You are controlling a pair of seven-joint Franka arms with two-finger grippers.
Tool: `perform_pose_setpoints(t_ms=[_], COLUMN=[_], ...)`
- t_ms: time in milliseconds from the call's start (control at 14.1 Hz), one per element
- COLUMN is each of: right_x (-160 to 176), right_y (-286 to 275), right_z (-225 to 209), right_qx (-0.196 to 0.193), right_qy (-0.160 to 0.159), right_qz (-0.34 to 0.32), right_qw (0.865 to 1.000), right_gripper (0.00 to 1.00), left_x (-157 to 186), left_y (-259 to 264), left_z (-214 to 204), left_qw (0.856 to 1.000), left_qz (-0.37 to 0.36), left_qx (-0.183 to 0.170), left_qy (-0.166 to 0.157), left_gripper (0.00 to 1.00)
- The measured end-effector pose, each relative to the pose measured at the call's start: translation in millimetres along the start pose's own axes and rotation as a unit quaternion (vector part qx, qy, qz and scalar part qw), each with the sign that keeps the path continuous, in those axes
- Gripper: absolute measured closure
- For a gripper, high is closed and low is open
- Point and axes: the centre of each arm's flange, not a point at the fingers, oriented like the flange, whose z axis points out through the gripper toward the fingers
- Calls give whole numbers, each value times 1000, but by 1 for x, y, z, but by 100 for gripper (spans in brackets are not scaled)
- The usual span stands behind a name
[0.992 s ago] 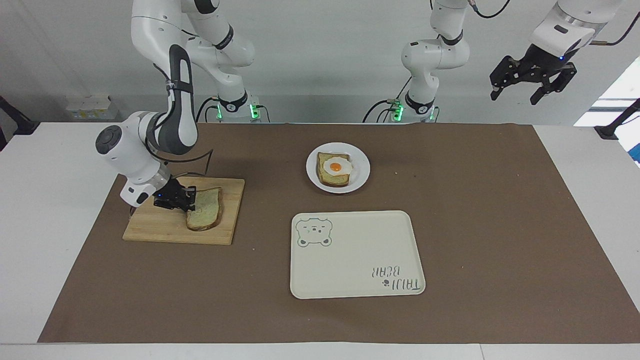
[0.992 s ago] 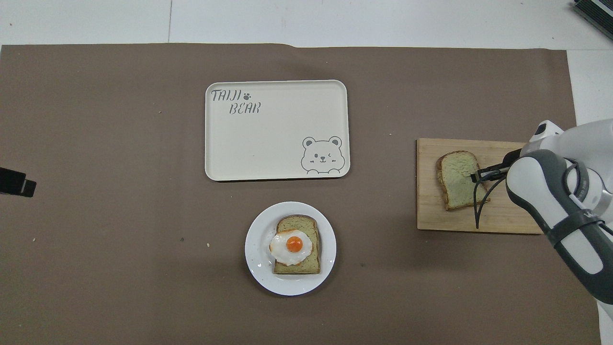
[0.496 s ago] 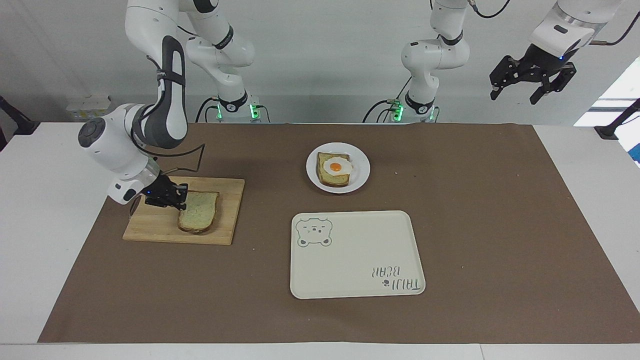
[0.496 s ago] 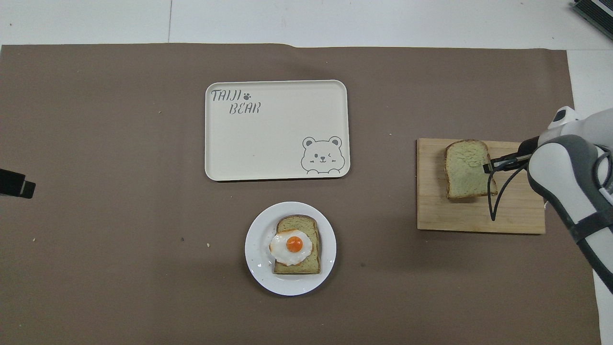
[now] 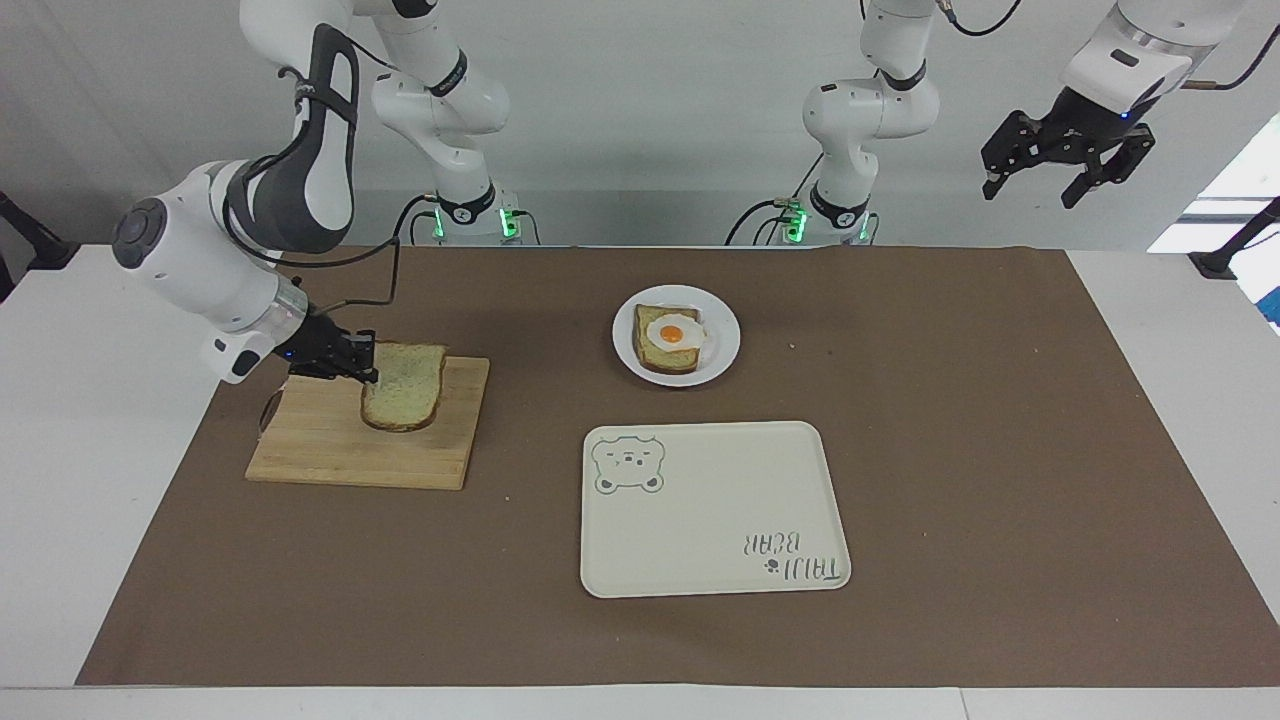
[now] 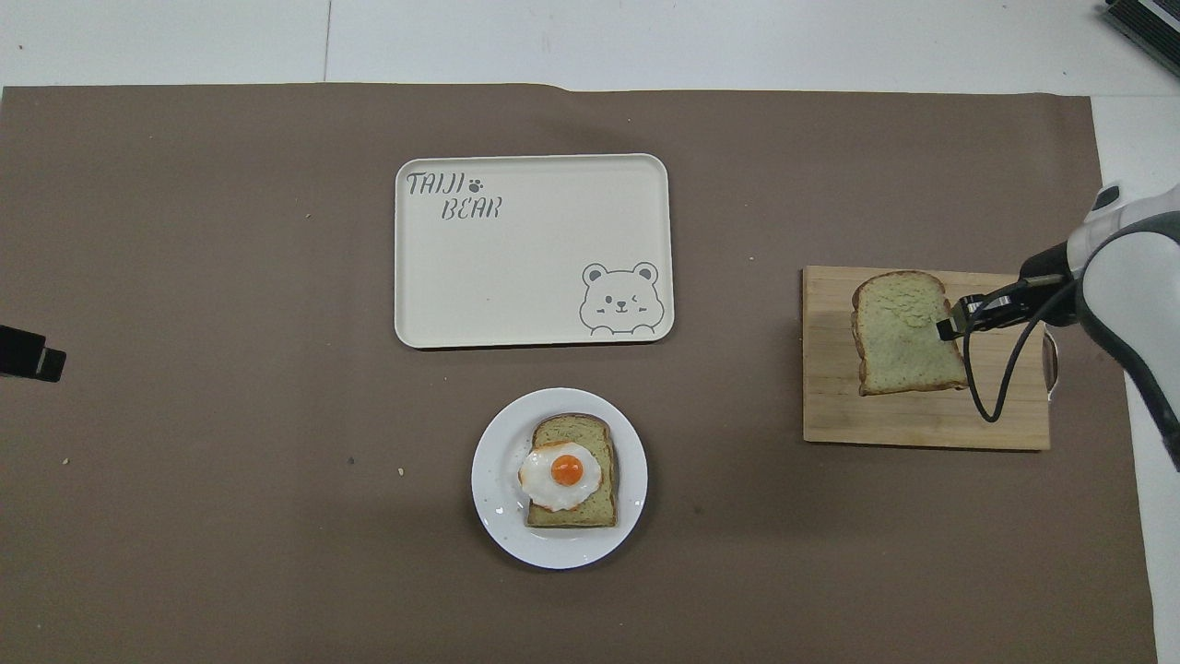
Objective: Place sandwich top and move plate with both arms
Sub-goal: 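Grasp the bread slice edge with the right gripper and lift it, then carry the bread slice with the right gripper onto the egg toast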
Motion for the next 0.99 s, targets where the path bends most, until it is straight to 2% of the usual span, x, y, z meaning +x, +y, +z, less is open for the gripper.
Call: perform_pose_setpoints(t_ms=[213, 425, 780, 992], right_x=[-7, -8, -6, -9], right_y=[-11, -33, -108, -144], right_z=[-1, 8, 38, 53], right_qx=[26, 35, 24, 11], right_qy=[-25, -50, -84, -80], right_qz=[6, -12, -36, -35], right_qw=[999, 998, 996, 996], right_gripper=[94, 94, 94, 94], left_x=[0, -2, -2, -2], left_y=[1, 2, 1, 1], left_z=[0, 1, 2, 2], left_qw=[1000, 1000, 1000, 1000], left_qz=[1, 2, 1, 1], left_qx=[0, -1, -1, -1], left_qy=[-1, -7, -10, -10], left_gripper=[0, 0, 0, 0])
